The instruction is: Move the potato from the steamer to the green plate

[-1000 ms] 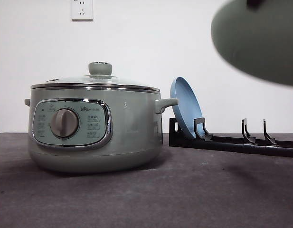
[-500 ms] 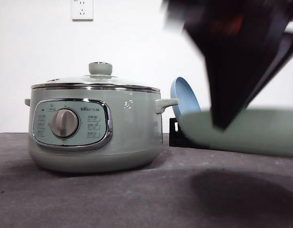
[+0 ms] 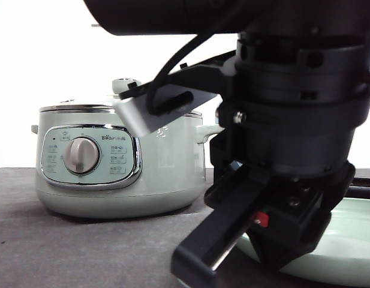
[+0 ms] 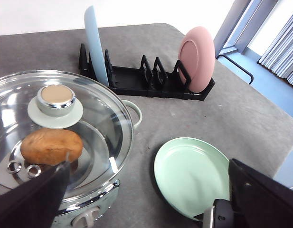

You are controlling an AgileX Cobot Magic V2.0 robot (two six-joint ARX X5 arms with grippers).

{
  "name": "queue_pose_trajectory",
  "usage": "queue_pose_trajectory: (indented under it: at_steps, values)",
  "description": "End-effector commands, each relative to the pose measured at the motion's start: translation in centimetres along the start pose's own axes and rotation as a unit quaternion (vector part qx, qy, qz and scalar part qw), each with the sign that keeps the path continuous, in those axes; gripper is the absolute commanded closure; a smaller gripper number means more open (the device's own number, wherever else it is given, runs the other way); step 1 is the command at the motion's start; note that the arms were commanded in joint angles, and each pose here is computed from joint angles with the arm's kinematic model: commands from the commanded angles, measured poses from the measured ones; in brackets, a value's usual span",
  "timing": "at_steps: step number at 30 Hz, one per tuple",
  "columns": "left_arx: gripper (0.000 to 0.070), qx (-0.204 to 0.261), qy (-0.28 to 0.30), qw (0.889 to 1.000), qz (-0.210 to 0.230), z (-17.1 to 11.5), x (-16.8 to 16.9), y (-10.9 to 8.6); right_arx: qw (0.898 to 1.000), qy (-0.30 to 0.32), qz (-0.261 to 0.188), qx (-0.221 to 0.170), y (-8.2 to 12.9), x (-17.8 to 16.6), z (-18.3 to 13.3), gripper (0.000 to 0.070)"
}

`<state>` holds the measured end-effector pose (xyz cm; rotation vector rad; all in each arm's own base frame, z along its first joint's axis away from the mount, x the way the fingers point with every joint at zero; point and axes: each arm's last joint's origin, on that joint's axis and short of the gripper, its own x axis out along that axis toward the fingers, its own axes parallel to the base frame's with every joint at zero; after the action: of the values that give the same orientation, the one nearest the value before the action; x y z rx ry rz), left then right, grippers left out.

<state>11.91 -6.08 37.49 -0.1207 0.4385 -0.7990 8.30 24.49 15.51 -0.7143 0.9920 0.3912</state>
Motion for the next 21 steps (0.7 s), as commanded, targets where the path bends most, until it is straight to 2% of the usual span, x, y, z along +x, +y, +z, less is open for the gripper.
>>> queue_pose_trajectory:
  at_steps: [1,9,11,14,15,17,21]
  values:
    - [0.0,0.017,-0.009,1.0,-0.01,0.6,-0.3,-0.4,1.0,-0.006,-0.002,0.003,0.4,0.2,0.1,0.0693]
    - [0.0,0.022,-0.006,1.0,-0.021,0.5,-0.2,-0.6,1.0,-0.016,0.001,0.022,0.2,0.4,0.6,0.0674]
    - [0.0,0.024,-0.006,0.999,-0.021,0.5,-0.1,-0.7,1.0,-0.006,-0.004,0.027,0.0,0.2,0.5,0.0558]
    - [0.0,0.025,-0.006,0.999,-0.021,0.5,-0.1,-0.7,0.999,0.01,-0.013,0.036,-0.6,-0.6,0.5,0.0273]
    - [0.0,0.027,-0.006,0.999,-0.021,0.5,-0.1,-0.7,0.999,0.01,-0.013,0.039,-0.8,-1.0,0.5,0.0223]
    - [0.0,0.028,-0.006,0.999,-0.021,0.5,-0.1,-0.7,0.999,0.003,-0.007,0.044,-1.4,-2.3,0.9,0.0165]
    - [0.0,0.036,-0.006,0.999,-0.021,0.5,-0.1,-0.7,0.996,-0.032,0.04,0.073,-3.3,-6.2,1.6,0.0156]
